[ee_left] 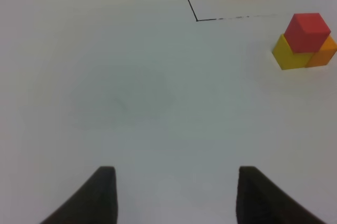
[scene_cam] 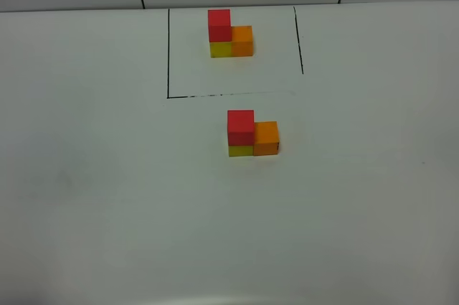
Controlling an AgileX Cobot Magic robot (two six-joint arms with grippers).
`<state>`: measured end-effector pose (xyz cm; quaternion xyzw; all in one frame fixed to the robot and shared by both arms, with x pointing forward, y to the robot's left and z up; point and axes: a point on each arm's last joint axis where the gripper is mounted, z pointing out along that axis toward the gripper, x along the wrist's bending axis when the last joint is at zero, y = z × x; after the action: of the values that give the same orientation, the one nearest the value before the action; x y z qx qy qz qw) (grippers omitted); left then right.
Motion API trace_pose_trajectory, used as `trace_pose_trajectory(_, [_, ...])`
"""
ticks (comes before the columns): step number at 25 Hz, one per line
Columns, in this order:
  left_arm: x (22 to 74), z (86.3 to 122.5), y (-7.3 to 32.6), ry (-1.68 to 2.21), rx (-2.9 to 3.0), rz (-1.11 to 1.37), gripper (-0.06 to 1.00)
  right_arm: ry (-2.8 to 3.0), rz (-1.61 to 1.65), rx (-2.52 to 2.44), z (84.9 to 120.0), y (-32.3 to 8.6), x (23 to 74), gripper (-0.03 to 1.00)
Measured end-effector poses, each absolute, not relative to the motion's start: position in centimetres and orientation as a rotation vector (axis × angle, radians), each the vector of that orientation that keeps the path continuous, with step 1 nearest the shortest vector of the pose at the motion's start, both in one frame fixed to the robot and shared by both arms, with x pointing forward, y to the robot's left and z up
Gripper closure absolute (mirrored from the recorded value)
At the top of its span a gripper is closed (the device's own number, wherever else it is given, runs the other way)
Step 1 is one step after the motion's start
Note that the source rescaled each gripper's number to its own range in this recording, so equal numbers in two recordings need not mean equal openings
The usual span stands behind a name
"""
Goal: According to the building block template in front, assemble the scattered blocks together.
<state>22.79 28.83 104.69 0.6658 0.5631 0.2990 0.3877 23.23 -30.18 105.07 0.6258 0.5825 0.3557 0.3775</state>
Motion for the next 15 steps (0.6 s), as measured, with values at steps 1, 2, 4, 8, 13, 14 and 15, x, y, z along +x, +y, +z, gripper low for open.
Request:
trace_pose_trajectory(1, [22.79, 104.69, 28.83, 1.433, 1.694, 0.761, 0.83, 1.491, 0.912, 1.599, 105.07, -30.18, 23.23, 0.17])
trace_pose_trajectory(2, [22.79, 104.69, 28.83, 1.433, 1.694, 0.761, 0.83, 1.491, 0.912, 1.599, 105.07, -30.18, 23.23, 0.17])
trace_pose_trajectory(4, [22.79, 104.69, 28.83, 1.433, 1.694, 0.761, 0.83, 1.491, 0.912, 1.599, 105.07, -30.18, 23.23, 0.18])
trace_pose_trajectory(8, [22.79, 104.69, 28.83, 1.433, 1.694, 0.761, 0.83, 1.505, 0.920, 1.590, 105.07, -30.19, 23.23, 0.20])
trace_pose_trajectory(13, [22.79, 104.69, 28.83, 1.433, 1.694, 0.761, 0.83, 1.508, 0.922, 1.588, 105.07, -30.19, 23.24, 0.21])
trace_pose_trajectory(14, [22.79, 104.69, 28.83, 1.433, 1.694, 0.761, 0.83, 1.508, 0.922, 1.588, 105.07, -30.19, 23.24, 0.21])
trace_pose_trajectory(15, [22.79, 104.69, 28.83, 1.433, 1.694, 0.761, 0.83, 1.508, 0.922, 1.588, 105.07, -30.19, 23.24, 0.21])
